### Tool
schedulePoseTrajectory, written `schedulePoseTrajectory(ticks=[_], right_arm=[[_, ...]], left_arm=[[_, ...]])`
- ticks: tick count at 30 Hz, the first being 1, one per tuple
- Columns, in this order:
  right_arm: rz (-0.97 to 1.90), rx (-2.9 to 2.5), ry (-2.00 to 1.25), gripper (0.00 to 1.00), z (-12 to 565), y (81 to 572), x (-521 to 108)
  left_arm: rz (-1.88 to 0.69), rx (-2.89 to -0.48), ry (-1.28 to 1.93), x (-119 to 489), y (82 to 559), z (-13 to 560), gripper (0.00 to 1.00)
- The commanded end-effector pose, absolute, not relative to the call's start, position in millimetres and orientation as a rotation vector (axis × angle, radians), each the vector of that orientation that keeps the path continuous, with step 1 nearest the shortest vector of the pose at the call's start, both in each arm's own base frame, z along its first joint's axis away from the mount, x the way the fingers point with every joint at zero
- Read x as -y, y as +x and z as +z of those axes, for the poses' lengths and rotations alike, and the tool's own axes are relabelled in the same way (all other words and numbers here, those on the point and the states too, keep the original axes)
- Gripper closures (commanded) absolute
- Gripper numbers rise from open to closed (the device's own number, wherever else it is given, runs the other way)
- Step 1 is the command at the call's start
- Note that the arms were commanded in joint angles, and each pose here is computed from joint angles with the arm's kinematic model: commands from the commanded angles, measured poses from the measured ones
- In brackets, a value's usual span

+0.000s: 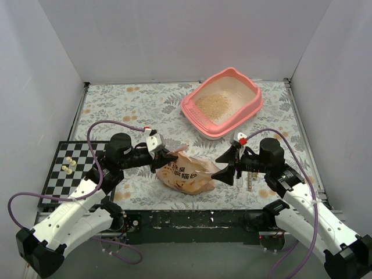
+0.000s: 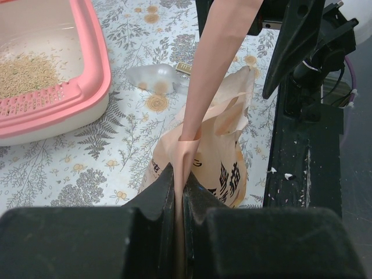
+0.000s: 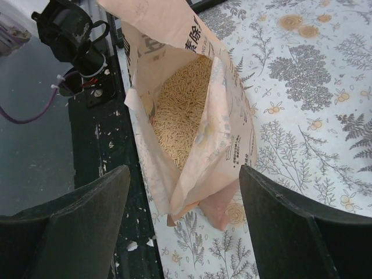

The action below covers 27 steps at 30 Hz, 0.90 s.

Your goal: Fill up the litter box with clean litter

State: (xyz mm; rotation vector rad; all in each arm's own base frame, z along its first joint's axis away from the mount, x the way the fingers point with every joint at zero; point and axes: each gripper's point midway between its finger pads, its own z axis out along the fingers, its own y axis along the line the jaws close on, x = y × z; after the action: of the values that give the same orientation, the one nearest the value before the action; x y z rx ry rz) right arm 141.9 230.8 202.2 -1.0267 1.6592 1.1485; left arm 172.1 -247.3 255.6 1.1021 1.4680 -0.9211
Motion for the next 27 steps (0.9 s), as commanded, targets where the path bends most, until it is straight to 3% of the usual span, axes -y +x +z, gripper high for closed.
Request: schedulePoseTrajectory(ticks=[1,27], right_arm=[[1.220,-1.538,-0.998,0.16,223.6,144.4,-240.7],[1.392,-1.503,-0.785,0.23,208.1,149.6,-250.7]], left_arm=[[-0.893,-1.400,1.084,246.5,176.4,277.3,1.00],[-0.882,-1.407,1.071,245.9,179.7,275.4,1.00]])
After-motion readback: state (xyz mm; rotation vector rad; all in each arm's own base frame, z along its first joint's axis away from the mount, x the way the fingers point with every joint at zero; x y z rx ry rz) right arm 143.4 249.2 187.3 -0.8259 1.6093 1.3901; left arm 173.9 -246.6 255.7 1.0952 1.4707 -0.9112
